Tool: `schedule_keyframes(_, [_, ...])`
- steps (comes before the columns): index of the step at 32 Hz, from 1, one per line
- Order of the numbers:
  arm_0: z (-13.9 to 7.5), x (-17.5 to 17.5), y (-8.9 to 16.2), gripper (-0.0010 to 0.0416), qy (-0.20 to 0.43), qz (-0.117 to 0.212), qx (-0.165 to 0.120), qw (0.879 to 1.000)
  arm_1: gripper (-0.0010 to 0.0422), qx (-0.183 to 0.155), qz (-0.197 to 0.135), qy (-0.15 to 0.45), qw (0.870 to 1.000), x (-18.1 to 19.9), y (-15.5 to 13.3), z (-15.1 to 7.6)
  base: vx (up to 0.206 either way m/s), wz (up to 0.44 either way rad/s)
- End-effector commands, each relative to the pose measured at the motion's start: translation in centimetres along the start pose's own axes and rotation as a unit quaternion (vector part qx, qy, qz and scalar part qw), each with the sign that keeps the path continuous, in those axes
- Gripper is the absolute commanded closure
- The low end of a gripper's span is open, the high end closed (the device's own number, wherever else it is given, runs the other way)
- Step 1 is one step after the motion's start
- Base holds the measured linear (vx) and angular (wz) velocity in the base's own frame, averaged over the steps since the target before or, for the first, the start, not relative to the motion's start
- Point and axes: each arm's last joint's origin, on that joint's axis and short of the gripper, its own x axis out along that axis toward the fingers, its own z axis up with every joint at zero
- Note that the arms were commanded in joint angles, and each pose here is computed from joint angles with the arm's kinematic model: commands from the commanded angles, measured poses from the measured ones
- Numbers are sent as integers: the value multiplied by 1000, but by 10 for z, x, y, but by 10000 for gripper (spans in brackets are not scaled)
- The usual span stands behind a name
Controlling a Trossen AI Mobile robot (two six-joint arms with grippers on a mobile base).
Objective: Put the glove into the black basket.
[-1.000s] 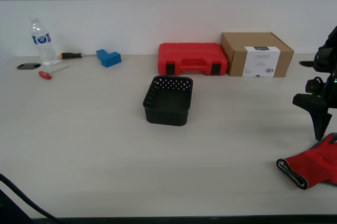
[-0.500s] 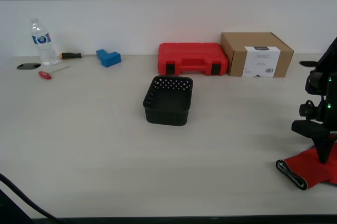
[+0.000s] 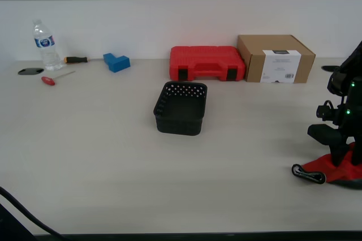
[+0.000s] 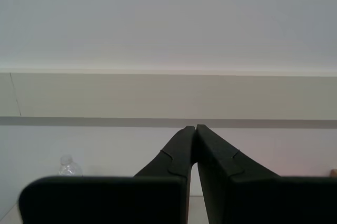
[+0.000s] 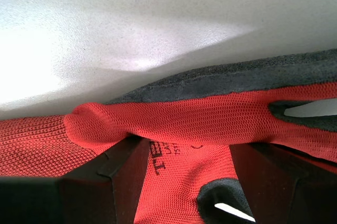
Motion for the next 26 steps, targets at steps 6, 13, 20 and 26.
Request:
schedule_keyframes(6, [5, 0, 0, 231, -23, -4, -14, 1000, 412, 0, 0, -2, 1000, 0, 0, 0, 0, 0])
schedule_keyframes(13, [5, 1, 0, 404, -28, -3, -14, 1000, 412, 0, 0, -2, 1000, 0, 0, 0, 0, 0])
schedule_keyframes(20, [15, -36, 1, 407, -106, 53, -18, 993, 412, 0, -1, -2, 1000, 0, 0, 0, 0, 0])
schedule_keyframes(26, [19, -98, 3, 407, -209, 69, -27, 975, 412, 0, 0, -2, 1000, 0, 0, 1, 0, 0])
